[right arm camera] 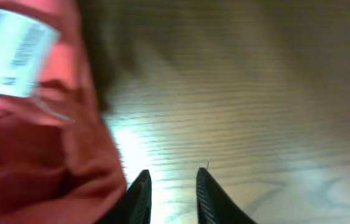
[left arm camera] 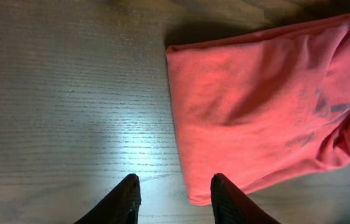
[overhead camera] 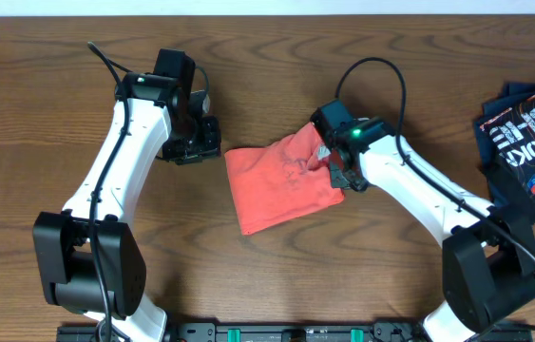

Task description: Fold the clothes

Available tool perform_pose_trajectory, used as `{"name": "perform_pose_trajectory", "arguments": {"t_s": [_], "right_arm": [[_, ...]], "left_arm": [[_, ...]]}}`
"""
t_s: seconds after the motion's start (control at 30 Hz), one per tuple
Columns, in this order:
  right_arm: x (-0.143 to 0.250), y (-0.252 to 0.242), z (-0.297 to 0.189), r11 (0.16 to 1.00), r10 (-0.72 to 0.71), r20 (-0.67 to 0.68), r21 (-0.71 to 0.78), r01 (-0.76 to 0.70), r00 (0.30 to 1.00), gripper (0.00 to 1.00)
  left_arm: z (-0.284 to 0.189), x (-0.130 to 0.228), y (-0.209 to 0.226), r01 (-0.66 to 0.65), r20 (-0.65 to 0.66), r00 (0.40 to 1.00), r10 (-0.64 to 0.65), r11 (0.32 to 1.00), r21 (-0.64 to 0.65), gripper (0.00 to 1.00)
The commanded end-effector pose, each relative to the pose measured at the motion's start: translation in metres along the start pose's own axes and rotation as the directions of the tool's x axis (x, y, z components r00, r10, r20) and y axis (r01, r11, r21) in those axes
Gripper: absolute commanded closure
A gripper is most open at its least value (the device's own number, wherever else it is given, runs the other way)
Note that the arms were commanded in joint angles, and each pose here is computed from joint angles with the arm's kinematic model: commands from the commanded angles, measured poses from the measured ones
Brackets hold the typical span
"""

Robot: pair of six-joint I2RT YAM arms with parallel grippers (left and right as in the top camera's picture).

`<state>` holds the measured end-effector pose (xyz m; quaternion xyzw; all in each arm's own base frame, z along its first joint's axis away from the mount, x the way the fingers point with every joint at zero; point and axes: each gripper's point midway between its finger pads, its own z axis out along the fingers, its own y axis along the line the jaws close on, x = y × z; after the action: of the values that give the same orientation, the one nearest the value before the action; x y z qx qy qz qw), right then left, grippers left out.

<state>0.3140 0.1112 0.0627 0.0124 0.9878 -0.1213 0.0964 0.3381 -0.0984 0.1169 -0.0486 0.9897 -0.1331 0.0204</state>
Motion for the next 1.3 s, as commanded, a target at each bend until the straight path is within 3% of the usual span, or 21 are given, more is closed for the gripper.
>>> {"name": "perform_pose_trajectory", "arguments": {"t_s": [0.0, 0.13, 0.2, 0.27, 0.37, 0.57, 0.73, 0.87, 1.0, 1.27], "right_arm": [[-0.006, -0.020, -0.005, 0.994, 0.107, 0.020, 0.027, -0.108, 0.994, 0.82], [-0.020, -0.022, -0.032, 0.996, 0.080, 0.096, -0.044, -0.076, 0.992, 0.78], [-0.031, -0.004, -0.057, 0.982, -0.019, 0.172, -0.183, 0.051, 0.985, 0.72], [-0.033, 0.021, -0.086, 0.911, -0.161, 0.271, -0.328, 0.248, 0.949, 0.62], [-0.022, 0.034, -0.103, 0.838, -0.250, 0.312, -0.405, 0.366, 0.917, 0.54], [-0.002, 0.037, -0.069, 0.843, -0.301, 0.198, -0.403, 0.357, 0.933, 0.57], [0.010, 0.052, -0.034, 0.831, -0.340, 0.091, -0.437, 0.344, 0.936, 0.64], [0.013, 0.059, -0.009, 0.846, -0.336, 0.022, -0.433, 0.311, 0.942, 0.69], [0.015, 0.065, 0.013, 0.857, -0.332, -0.025, -0.425, 0.291, 0.943, 0.68], [0.009, 0.045, 0.047, 0.945, -0.226, -0.090, -0.263, 0.196, 0.970, 0.66]], "left_arm": [[0.002, 0.003, 0.003, -0.015, -0.015, 1.000, 0.014, 1.000, -0.016, 0.61], [0.002, 0.003, 0.001, -0.015, -0.018, 1.000, 0.015, 1.000, -0.006, 0.61], [0.003, 0.002, 0.001, -0.015, -0.015, 1.000, 0.015, 1.000, -0.006, 0.61], [0.003, 0.002, 0.001, -0.016, -0.011, 1.000, 0.016, 1.000, -0.005, 0.61], [0.003, 0.002, 0.000, -0.019, -0.013, 1.000, 0.019, 1.000, -0.004, 0.61], [0.007, 0.003, -0.022, -0.076, -0.002, 0.997, 0.076, 0.997, 0.028, 0.61], [0.019, -0.010, -0.051, -0.165, 0.065, 0.985, 0.161, 0.985, 0.051, 0.55], [0.041, -0.022, -0.050, -0.187, 0.081, 0.979, 0.187, 0.982, -0.011, 0.54], [0.074, -0.021, -0.038, -0.167, 0.002, 0.986, 0.168, 0.985, -0.042, 0.55], [0.125, -0.010, -0.003, -0.142, -0.134, 0.983, 0.122, 0.977, -0.159, 0.55]]}}
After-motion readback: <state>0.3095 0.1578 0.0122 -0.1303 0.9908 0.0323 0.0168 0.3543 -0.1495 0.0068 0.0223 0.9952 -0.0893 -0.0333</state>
